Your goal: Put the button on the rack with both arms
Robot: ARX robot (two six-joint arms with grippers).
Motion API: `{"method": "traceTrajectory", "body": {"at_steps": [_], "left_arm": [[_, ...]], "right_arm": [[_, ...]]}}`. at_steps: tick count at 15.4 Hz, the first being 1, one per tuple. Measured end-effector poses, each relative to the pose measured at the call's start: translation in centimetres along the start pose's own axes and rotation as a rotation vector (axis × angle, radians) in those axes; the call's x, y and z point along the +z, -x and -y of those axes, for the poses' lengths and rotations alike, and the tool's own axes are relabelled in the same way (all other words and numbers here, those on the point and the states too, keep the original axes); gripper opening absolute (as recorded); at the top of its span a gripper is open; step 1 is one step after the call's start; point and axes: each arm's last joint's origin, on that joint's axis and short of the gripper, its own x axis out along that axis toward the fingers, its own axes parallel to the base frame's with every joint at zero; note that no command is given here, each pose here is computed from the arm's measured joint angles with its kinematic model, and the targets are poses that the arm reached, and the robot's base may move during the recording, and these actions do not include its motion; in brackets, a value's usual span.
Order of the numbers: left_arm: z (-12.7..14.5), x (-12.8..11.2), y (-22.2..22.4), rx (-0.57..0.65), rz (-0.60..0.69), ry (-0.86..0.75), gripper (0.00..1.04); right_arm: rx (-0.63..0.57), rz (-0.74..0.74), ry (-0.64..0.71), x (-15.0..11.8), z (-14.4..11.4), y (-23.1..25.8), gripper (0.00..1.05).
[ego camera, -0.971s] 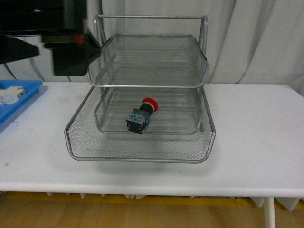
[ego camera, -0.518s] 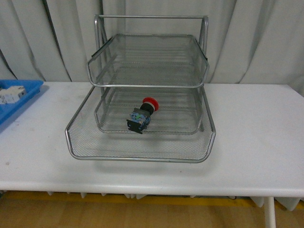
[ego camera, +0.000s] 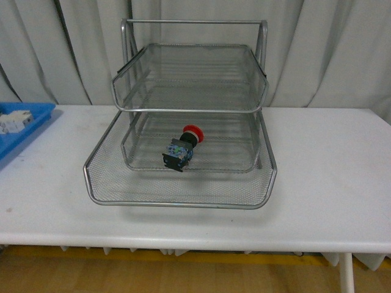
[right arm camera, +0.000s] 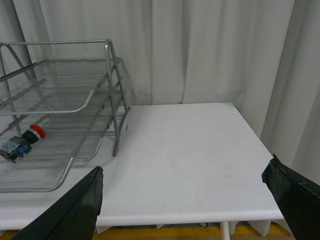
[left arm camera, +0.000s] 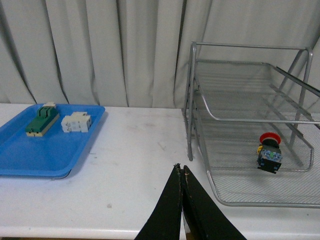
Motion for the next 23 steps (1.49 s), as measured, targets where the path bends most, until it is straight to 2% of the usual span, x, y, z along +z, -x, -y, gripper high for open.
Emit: {"method": "traceTrajectory", "body": {"at_steps": [5, 7, 8, 16, 17, 18, 21, 22, 23], "left_arm": [[0.0, -0.8, 0.5, 0.000, 0.027, 0.000, 0.02], [0.0, -1.7, 1.4, 0.001, -0.025, 0.000, 0.02], [0.0, -1.3, 1.6, -0.001, 0.024, 0.000, 0.02], [0.0, -1.5, 1.6, 0.001, 0.004, 0.000, 0.02], [0.0, -1.5, 1.6, 0.002, 0.003, 0.000, 0.07], [0.0, -1.5, 1.6, 0.001, 0.003, 0.000, 0.21], [0.0, -1.5, 1.6, 0.001, 0.003, 0.000, 0.56], [0.0, -1.5, 1.6, 0.001, 0.004, 0.000, 0.68], [0.0, -1.5, 1.6, 0.002, 0.004, 0.000, 0.85]], "right_arm": [[0.000, 0.000, 0.000, 0.0, 0.0, 0.0, 0.98], [0.000, 0.000, 0.000, 0.0, 0.0, 0.0, 0.98], [0.000, 0.000, 0.000, 0.0, 0.0, 0.0, 0.98], [0.000, 0.000, 0.000, 0.0, 0.0, 0.0, 0.98], [0.000, 0.000, 0.000, 0.0, 0.0, 0.0, 0.98], [0.000, 0.000, 0.000, 0.0, 0.0, 0.0, 0.98], [0.009, 0.010, 0.004, 0.1, 0.0, 0.0, 0.98], [0.050, 0.110, 0.020, 1.3, 0.3, -0.6, 0.98], [0.050, 0.099, 0.003, 2.3, 0.4, -2.3, 0.98]]}}
